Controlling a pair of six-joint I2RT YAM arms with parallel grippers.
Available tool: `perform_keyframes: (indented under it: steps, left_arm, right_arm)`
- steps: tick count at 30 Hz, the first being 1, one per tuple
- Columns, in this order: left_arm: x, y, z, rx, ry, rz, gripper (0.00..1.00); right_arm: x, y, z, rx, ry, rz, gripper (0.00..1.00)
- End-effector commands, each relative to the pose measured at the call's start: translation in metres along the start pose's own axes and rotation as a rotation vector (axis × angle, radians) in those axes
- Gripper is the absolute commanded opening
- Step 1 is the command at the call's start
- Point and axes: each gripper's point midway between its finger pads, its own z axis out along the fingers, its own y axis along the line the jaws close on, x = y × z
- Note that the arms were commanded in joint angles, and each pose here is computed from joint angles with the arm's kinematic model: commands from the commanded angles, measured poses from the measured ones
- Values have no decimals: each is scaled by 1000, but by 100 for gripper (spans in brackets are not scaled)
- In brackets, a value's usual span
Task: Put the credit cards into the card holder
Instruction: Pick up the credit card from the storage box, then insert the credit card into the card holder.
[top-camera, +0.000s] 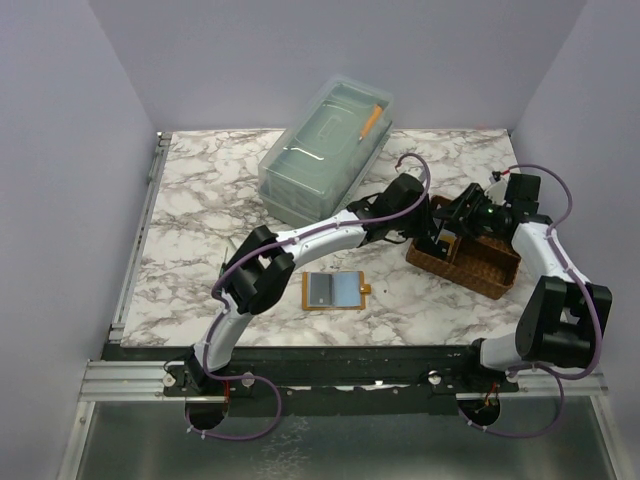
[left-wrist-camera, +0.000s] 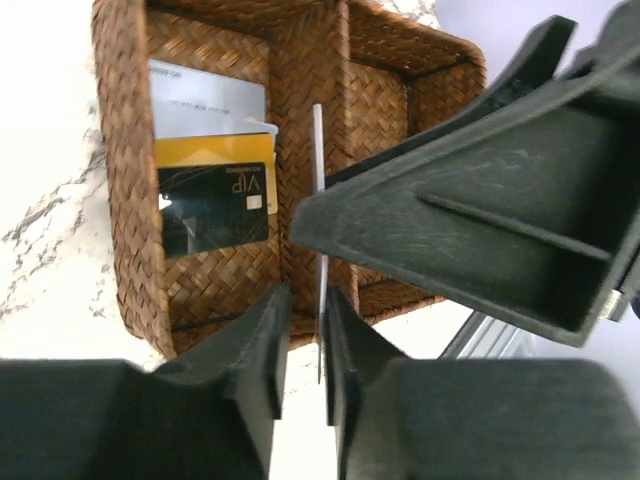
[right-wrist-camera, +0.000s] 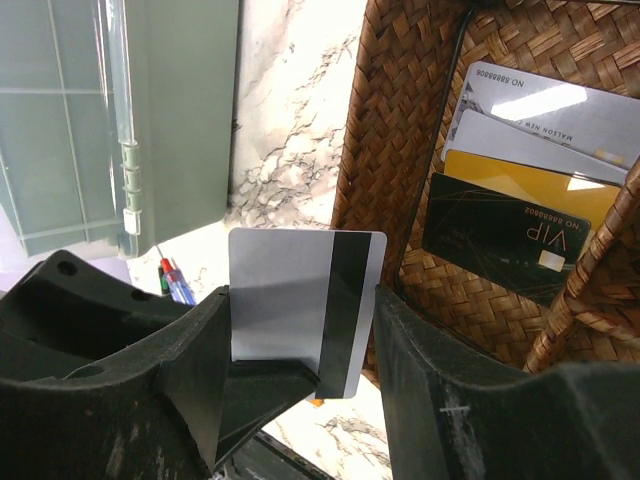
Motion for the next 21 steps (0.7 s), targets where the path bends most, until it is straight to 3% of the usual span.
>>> perform_keyframes:
  steps: [1, 4, 7, 8, 9, 10, 15, 17, 21]
  left_arm:
    - [-5, -21, 2, 70, 4, 64, 16]
    - [-6, -24, -2, 86, 9, 96, 0]
    - [-10, -28, -13, 98, -1, 142, 0]
    - [-11, -30, -17, 102, -6, 156, 0]
    - [-15, -33, -24, 111, -18, 171, 0]
    - [-16, -34, -29, 113, -23, 183, 0]
    - [-25, -38, -65, 151, -35, 198, 0]
    - [-25, -34, -84, 160, -39, 201, 0]
    - [-31, -18, -130, 186, -68, 152, 0]
  right_arm:
    - [4, 10, -12, -21, 3, -33, 14]
    - [2, 13, -20, -10, -24, -79, 33]
    - [-2, 19, -29, -10, -53, -162, 57]
    - [-2, 21, -32, -17, -54, -194, 68]
    - [-2, 25, -35, -29, -49, -226, 95]
    - [0, 29, -38, -43, -41, -245, 99]
    - [-4, 63, -58, -118, -65, -207, 100]
    - [8, 85, -65, -245, -26, -197, 100]
    - [51, 122, -83, -618, 200, -133, 100]
